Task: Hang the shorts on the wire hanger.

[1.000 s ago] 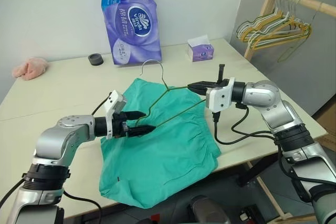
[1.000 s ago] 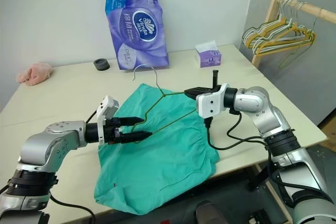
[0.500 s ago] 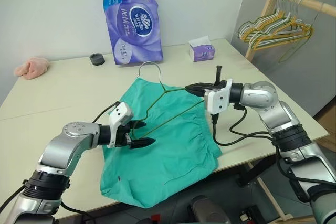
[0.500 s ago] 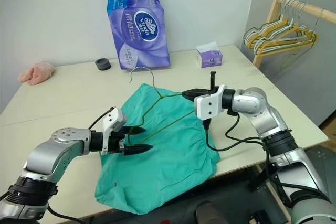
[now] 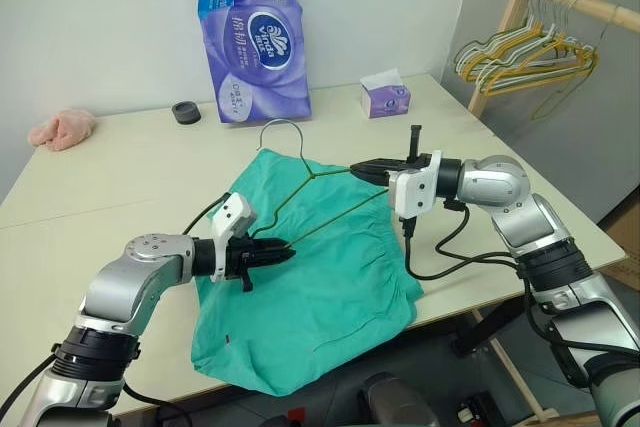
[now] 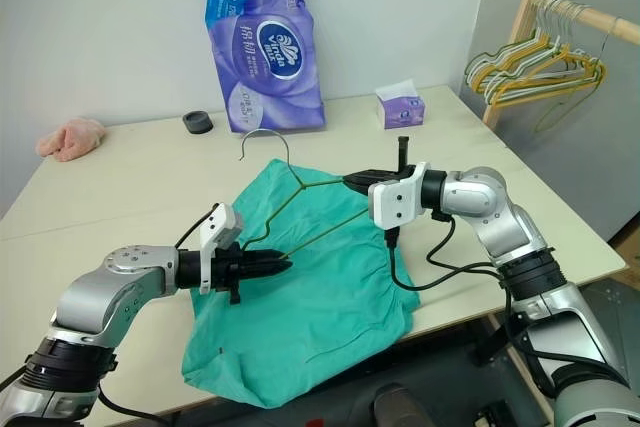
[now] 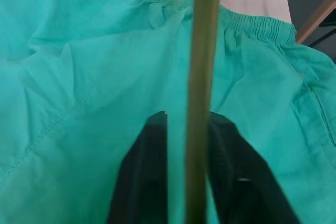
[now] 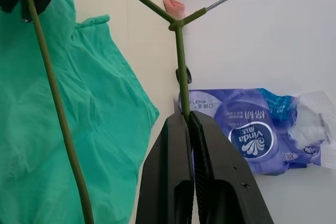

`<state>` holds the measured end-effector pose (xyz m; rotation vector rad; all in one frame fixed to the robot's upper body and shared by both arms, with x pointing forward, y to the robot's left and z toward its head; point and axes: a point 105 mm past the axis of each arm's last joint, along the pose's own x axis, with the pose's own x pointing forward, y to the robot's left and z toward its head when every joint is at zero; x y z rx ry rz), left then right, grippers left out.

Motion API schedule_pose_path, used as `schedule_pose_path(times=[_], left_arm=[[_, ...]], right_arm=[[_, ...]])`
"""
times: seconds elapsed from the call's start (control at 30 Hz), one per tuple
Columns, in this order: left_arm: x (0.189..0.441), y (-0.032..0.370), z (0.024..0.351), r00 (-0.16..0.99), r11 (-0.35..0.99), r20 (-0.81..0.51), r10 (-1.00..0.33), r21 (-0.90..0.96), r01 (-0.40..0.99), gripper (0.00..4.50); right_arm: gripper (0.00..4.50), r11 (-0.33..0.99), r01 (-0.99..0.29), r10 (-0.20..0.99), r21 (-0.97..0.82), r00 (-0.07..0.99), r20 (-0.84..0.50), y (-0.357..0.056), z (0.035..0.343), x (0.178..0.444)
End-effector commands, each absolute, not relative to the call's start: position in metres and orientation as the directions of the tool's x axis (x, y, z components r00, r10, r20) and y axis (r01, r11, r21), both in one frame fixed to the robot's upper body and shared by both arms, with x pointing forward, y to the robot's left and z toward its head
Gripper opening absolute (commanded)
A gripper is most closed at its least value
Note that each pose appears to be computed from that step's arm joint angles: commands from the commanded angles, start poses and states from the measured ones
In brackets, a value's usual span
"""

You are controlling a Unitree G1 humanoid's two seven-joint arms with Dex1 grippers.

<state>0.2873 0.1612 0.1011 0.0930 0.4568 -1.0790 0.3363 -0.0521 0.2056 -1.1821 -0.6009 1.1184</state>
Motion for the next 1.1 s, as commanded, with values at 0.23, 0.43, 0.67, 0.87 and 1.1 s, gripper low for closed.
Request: schedule_pose_path(times=[0.23, 0.43, 0.67, 0.87, 1.1], left_arm=[[0.287, 0.163, 0.11, 0.41, 0.482, -0.403, -0.818, -0.093, 0.871, 0.0], [0.286, 0.168, 0.108, 0.414, 0.477, -0.448, -0.792, -0.033, 0.878, 0.0], [0.276, 0.172, 0.108, 0.344, 0.358, -0.567, -0.748, 0.09, 0.929, 0.0], [0.278, 0.167, 0.113, 0.334, 0.304, -0.589, -0.735, 0.154, 0.94, 0.0], [0.275, 0.16, 0.117, 0.325, 0.266, -0.597, -0.733, 0.188, 0.945, 0.0]], right_arm=[[0.74, -0.078, -0.351, 0.926, -0.933, 0.321, -0.199, -0.052, 0.205, 0.322], [2.81, -0.133, -0.494, 0.884, -0.859, 0.332, -0.328, -0.074, 0.193, 0.319], [4.49, -0.012, -0.797, 0.798, -0.604, 0.356, -0.486, -0.111, 0.195, 0.317], [4.49, -0.022, -0.877, 0.762, -0.479, 0.296, -0.576, -0.099, 0.174, 0.306], [4.49, -0.048, -0.904, 0.697, -0.424, 0.274, -0.662, -0.087, 0.146, 0.317]])
